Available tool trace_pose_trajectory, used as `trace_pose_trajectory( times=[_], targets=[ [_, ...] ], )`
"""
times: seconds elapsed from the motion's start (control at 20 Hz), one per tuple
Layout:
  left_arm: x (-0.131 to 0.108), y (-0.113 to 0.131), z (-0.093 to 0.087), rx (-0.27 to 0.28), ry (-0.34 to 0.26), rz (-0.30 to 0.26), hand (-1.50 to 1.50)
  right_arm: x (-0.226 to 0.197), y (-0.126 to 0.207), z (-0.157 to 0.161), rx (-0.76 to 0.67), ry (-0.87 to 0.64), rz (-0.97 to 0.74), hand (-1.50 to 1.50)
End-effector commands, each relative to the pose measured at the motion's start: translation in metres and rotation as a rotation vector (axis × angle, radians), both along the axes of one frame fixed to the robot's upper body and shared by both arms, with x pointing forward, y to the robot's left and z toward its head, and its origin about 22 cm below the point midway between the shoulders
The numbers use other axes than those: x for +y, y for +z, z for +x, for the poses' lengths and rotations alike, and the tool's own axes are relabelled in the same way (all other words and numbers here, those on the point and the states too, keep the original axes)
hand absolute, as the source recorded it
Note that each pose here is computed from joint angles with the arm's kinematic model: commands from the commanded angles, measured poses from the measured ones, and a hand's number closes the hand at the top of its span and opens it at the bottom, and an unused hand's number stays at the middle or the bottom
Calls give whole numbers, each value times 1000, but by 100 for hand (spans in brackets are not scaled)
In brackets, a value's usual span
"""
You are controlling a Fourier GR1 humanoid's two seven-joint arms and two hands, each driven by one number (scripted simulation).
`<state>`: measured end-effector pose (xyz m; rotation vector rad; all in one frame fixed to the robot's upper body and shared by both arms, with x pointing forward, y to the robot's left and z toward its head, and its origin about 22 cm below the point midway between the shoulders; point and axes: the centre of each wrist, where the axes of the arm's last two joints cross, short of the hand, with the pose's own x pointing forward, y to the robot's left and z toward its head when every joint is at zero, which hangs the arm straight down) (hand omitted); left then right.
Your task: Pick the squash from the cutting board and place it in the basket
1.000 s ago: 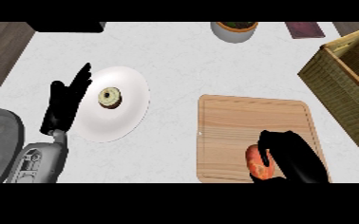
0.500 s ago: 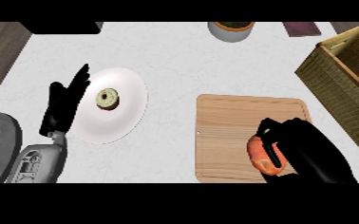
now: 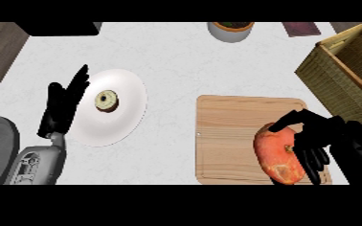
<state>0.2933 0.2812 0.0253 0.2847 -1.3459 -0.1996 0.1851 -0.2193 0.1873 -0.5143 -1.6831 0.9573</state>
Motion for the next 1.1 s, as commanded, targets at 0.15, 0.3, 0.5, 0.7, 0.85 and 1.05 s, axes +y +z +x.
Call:
trace_pose_trajectory(
  times=[0.15, 0.3, 0.5, 0.7, 0.85, 1.05],
  targets=[
    [-6, -1, 1, 15, -8, -4, 0, -8, 64, -7, -132, -66, 115, 150],
    [7, -4, 1, 13, 4, -13, 0, -3, 87, 1, -121, -101, 164, 150],
    [10, -4, -5, 17, -14, 10, 0, -21, 133, 24, -135, -149, 186, 150],
    [7, 7, 5, 7, 9, -5, 0, -46, 181, 33, -175, -245, 163, 150],
    [11, -2, -3, -8, -2, 11, 0, -64, 200, 41, -167, -335, -39, 150],
    [-15, -1, 5, -10, -33, -21, 0, -77, 230, 44, -186, -448, -220, 150]
  ],
)
